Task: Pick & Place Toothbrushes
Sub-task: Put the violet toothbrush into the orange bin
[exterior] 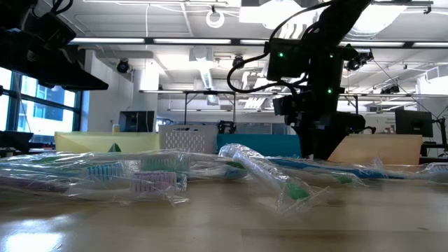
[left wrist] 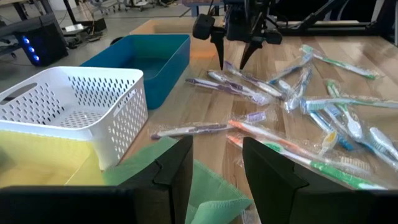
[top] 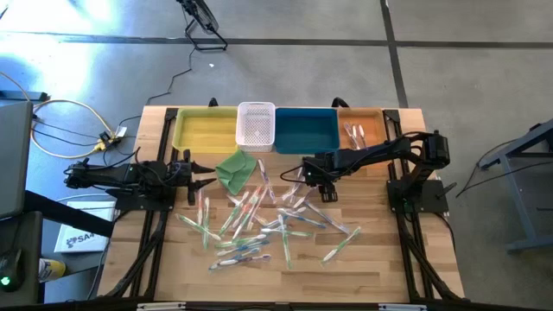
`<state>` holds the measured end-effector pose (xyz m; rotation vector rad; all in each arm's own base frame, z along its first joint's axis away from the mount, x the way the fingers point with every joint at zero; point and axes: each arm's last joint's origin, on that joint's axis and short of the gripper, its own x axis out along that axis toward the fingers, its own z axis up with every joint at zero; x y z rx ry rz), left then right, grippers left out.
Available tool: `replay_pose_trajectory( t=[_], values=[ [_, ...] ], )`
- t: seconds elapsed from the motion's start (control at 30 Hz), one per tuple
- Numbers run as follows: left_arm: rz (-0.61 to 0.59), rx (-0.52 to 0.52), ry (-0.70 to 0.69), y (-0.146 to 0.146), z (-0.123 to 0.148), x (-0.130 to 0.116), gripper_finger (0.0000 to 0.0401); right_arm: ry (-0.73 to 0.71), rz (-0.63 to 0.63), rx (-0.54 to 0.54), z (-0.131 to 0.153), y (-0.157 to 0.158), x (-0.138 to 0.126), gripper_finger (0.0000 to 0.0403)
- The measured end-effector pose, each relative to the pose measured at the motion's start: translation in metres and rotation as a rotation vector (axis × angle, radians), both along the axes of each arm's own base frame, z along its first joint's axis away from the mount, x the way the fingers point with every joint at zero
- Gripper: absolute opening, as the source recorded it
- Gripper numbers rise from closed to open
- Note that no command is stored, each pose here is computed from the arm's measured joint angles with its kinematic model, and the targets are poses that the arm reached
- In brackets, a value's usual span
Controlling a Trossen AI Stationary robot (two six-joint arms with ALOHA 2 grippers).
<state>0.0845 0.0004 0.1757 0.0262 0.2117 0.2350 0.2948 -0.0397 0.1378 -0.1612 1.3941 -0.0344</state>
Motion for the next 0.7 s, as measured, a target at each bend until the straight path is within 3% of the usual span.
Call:
replay_pose_trajectory(
  t=[0.23, 0.7],
  values=[
    [0.0, 0.0, 0.002, 0.0, 0.0, -0.0001, 0.0136, 0.0, 0.001, 0.006, -0.0002, 0.0002, -0.0001, 0.0178],
    [0.0, 0.0, 0.002, 0.0, 0.0, -0.0001, 0.0136, 0.007, -0.002, -0.001, -0.0004, 0.0001, -0.0008, 0.002]
  ],
)
